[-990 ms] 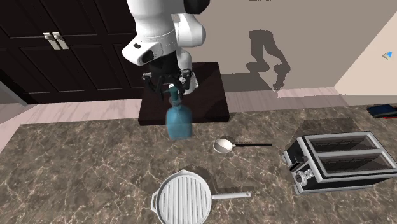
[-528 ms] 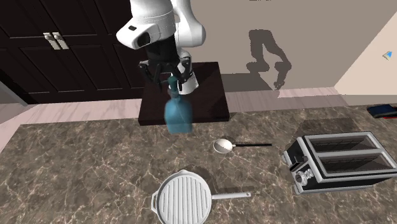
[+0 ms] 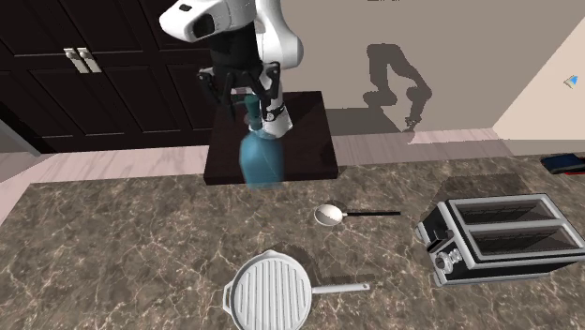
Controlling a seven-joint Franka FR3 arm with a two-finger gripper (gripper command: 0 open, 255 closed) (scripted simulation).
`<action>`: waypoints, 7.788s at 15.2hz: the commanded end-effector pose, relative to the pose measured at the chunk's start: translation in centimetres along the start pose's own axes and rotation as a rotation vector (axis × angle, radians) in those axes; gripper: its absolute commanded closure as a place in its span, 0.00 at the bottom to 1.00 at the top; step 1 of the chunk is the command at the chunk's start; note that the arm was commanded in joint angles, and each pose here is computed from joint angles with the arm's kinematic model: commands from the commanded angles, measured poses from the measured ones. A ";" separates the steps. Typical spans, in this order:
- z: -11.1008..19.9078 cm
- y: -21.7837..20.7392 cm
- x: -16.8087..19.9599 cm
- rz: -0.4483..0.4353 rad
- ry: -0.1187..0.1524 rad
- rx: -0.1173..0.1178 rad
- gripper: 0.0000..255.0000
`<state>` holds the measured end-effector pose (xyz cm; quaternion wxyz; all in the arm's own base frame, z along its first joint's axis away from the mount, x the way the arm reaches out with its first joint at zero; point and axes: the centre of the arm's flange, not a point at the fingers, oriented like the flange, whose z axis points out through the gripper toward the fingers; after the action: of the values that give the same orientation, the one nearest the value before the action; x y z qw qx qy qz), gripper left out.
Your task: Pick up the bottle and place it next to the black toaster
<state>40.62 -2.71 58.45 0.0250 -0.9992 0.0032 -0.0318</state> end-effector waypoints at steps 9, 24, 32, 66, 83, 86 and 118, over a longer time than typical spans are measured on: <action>-1.5 -7.9 -0.8 0.000 0.000 0.000 1.00; -0.7 -27.5 -3.2 0.000 0.000 0.000 1.00; -0.3 -38.0 -4.5 0.000 0.000 0.000 1.00; 12.8 -50.1 -6.9 0.000 0.000 0.000 1.00; 21.7 -49.7 -7.4 0.000 0.000 0.000 1.00; 23.3 -49.6 -7.5 0.000 0.000 0.000 1.00; 23.9 -49.3 -7.9 0.000 0.000 0.000 0.00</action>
<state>34.49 47.78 36.58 0.0251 -0.9992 0.0032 -0.0320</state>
